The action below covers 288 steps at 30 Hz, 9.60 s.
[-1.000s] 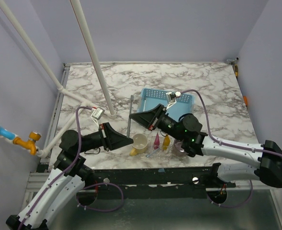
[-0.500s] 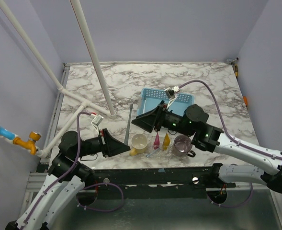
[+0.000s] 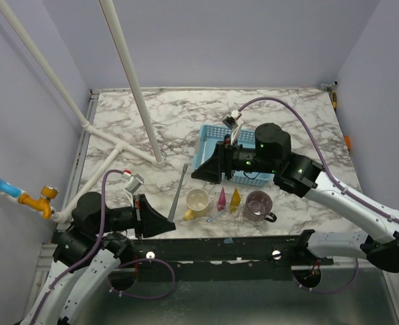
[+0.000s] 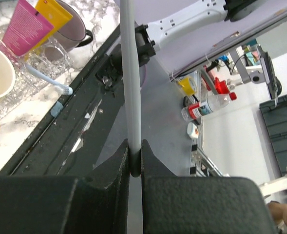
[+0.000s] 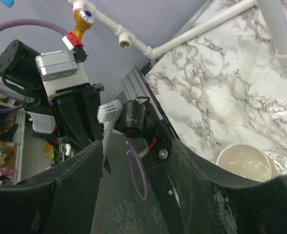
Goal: Prepare toiletry sets of a toothbrush and toothpaste on the tray
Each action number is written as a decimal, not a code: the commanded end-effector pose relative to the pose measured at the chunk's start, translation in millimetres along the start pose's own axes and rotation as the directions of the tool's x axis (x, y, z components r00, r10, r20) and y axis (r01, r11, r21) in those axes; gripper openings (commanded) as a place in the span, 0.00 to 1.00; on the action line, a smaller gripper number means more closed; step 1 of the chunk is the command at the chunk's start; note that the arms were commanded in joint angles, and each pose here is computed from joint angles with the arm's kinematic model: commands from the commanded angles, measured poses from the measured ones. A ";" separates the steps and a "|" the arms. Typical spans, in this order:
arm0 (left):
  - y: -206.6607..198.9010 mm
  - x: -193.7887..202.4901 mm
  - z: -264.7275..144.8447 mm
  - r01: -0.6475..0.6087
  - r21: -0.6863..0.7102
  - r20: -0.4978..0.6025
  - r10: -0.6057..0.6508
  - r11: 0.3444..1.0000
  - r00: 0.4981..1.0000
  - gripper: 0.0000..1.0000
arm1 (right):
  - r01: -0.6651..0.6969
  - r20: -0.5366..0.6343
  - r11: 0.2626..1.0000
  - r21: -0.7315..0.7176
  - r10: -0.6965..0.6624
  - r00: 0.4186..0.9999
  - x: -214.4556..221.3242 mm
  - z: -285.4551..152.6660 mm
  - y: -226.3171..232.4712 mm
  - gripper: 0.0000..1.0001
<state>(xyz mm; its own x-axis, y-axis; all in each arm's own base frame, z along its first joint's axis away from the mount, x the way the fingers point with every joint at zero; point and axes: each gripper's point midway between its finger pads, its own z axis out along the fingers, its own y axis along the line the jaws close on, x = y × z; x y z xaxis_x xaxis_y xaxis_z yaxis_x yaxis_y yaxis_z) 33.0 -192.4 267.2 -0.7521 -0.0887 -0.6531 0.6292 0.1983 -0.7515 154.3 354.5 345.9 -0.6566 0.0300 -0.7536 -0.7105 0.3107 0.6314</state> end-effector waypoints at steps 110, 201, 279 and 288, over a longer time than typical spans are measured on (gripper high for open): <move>63.5 29.6 -50.7 -0.284 -0.494 -0.368 0.099 0.821 0.925 0.00 | -0.488 -0.460 0.870 0.076 0.465 0.756 71.7 72.3 -32.4 0.27; 82.3 -46.9 12.7 -0.284 -0.474 -0.129 0.254 0.833 0.959 0.71 | 0.734 -0.494 0.540 0.412 -0.544 0.678 62.3 -96.8 -3.1 0.00; 95.2 -45.4 18.5 -0.247 -0.474 -0.116 0.218 0.845 0.969 0.70 | 0.161 -0.008 0.602 0.782 -0.248 0.969 132.9 -115.2 -110.7 0.00; 95.9 -45.3 19.0 -0.246 -0.475 -0.118 0.216 0.845 0.969 0.70 | 0.143 0.025 0.578 0.803 -0.273 0.962 136.1 -112.6 -121.8 0.00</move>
<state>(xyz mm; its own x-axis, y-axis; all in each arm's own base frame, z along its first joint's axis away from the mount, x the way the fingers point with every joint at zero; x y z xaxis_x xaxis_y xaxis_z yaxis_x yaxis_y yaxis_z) 130.7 -184.9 223.9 -0.6179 0.0692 -0.7832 0.6134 0.6657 -0.4251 114.3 211.0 181.1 -0.4741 -0.1171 -0.8727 -0.3560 0.9320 0.0684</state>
